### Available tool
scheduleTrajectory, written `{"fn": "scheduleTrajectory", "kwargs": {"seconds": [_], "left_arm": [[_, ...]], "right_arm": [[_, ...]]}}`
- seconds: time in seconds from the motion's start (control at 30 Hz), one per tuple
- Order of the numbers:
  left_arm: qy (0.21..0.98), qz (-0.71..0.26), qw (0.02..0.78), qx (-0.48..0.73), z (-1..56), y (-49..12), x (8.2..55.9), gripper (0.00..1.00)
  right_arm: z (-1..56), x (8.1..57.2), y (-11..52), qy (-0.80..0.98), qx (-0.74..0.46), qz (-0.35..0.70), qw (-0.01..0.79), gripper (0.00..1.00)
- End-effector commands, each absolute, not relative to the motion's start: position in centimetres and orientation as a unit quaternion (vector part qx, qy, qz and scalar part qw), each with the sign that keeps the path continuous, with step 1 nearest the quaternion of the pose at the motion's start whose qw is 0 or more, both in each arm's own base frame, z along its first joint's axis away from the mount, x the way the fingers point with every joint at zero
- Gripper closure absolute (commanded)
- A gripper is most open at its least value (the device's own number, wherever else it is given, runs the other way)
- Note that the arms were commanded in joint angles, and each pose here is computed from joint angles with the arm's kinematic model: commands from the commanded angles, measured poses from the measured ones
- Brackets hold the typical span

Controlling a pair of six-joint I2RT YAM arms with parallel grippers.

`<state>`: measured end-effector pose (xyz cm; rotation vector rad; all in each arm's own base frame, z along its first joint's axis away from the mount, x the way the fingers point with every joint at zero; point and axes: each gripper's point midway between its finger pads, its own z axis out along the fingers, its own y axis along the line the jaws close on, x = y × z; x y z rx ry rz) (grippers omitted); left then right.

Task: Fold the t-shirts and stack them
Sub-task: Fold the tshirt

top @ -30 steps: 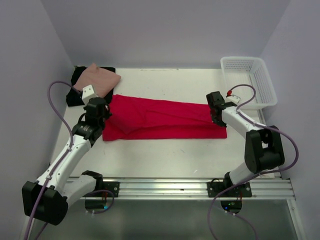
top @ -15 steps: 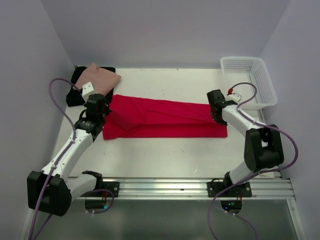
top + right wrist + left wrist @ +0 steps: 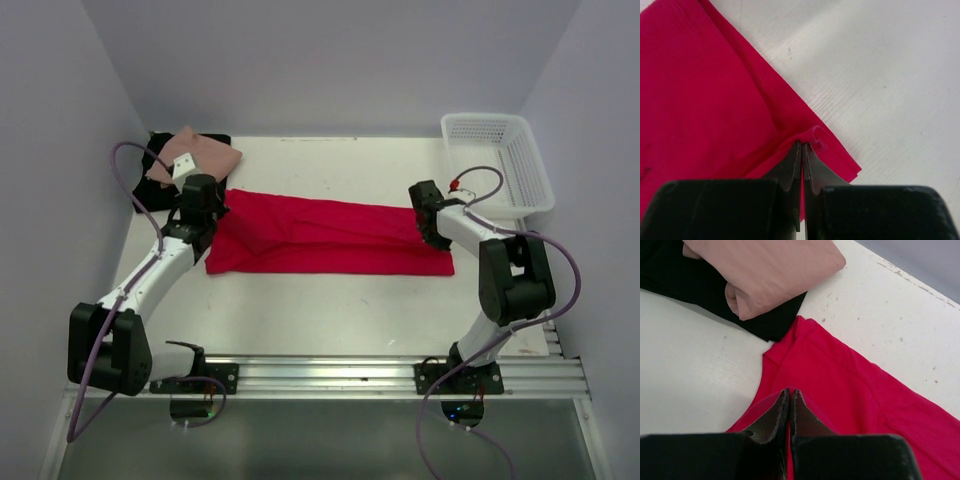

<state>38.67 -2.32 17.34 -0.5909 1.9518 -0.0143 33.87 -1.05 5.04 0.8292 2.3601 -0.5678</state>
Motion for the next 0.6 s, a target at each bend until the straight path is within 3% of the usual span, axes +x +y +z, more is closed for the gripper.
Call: {"fn": "scheduleTrajectory", "kwargs": {"seconds": [0.0, 0.03, 0.1, 0.13, 0.17, 0.27, 0.3, 0.4, 0.57], "left_arm": [[0.789, -0.018, 0.561, -0.251, 19.8, -2.2, 40.8, 1.00], [0.790, -0.018, 0.559, -0.252, 19.5, -2.2, 40.9, 1.00], [0.793, -0.014, 0.554, -0.253, 18.8, -2.2, 40.9, 0.79], [0.782, -0.015, 0.566, -0.260, 19.3, -2.0, 41.3, 0.66], [0.779, -0.014, 0.567, -0.265, 19.3, -1.9, 41.4, 0.39], [0.761, -0.016, 0.584, -0.281, 20.3, -1.4, 41.1, 0.13], [0.756, -0.020, 0.590, -0.283, 20.8, -1.3, 41.0, 0.11], [0.737, -0.037, 0.614, -0.281, 23.0, -1.4, 40.3, 0.05], [0.715, -0.098, 0.646, -0.250, 26.9, -2.9, 37.9, 0.02]], "right_arm": [[5.9, 35.6, -1.5, 0.865, 0.328, -0.215, 0.314, 1.00], [5.8, 35.6, -1.6, 0.865, 0.328, -0.215, 0.313, 1.00], [5.8, 35.7, -1.4, 0.865, 0.328, -0.211, 0.315, 1.00], [5.9, 35.6, -1.4, 0.865, 0.329, -0.210, 0.316, 1.00], [5.8, 35.6, -1.2, 0.867, 0.328, -0.201, 0.317, 1.00], [6.4, 36.6, -0.3, 0.868, 0.318, -0.160, 0.347, 0.83], [7.4, 36.9, 0.0, 0.864, 0.317, -0.141, 0.364, 0.68], [8.2, 37.5, 1.4, 0.861, 0.298, -0.083, 0.404, 0.39], [11.9, 36.8, 2.5, 0.842, 0.270, -0.016, 0.467, 0.26]]}}
